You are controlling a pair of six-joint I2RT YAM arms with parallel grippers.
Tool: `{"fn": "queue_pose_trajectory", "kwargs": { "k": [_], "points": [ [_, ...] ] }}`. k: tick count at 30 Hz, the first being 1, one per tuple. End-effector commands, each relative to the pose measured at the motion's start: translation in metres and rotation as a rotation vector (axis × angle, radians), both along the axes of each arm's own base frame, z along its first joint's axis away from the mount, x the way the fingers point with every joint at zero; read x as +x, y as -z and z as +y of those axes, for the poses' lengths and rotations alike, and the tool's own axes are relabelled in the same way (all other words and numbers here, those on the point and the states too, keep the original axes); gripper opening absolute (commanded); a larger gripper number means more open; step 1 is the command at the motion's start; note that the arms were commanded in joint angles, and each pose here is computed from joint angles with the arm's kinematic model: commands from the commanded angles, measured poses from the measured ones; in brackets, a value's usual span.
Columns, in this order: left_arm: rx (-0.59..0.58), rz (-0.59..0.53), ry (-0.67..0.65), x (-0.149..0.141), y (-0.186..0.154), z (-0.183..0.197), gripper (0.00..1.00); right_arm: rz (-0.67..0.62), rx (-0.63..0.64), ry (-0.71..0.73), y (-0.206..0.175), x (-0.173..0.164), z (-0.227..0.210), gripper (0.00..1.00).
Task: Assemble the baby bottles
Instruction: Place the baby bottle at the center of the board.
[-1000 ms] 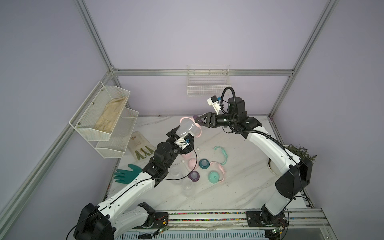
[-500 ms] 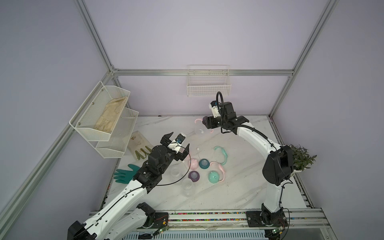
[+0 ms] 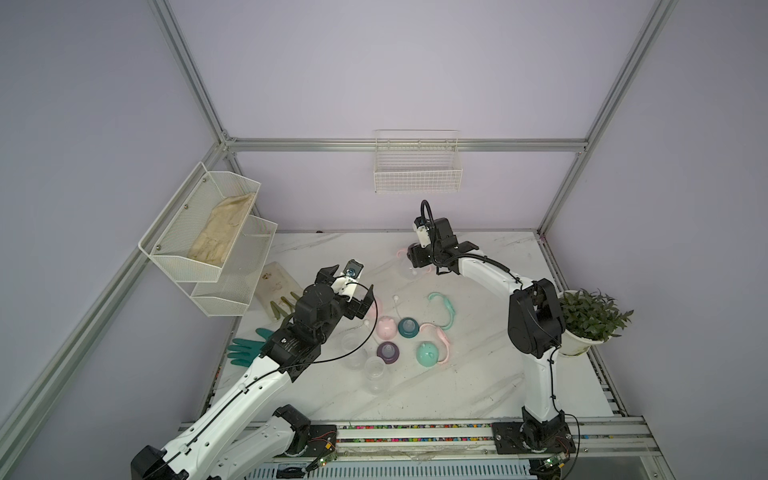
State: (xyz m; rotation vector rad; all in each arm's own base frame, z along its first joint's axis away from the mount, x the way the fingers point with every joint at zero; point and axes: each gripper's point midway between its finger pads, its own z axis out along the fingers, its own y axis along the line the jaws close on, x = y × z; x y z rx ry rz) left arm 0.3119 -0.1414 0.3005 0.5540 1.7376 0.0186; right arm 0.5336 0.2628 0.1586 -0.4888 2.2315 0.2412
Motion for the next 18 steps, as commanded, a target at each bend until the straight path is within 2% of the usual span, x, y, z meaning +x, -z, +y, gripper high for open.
{"fn": "queue_pose_trajectory", "kwargs": {
  "k": [1, 4, 9, 18],
  "points": [
    [-0.074, -0.052, -0.014, 0.002, -0.033, 0.004, 1.00, -0.001, -0.074, -0.026, 0.003, 0.002, 0.000, 0.05],
    [-0.088, -0.039, -0.011, 0.004, -0.031, 0.004, 1.00, -0.001, -0.108, -0.045, 0.004, 0.001, 0.004, 0.20],
    [-0.095, -0.023, 0.000, 0.006, -0.029, 0.003, 1.00, 0.014, -0.144, -0.081, 0.006, -0.002, 0.013, 0.40],
    [-0.100, 0.019, 0.020, 0.011, -0.023, -0.001, 1.00, 0.043, -0.158, -0.116, 0.014, 0.003, 0.024, 0.57]
  ]
}}
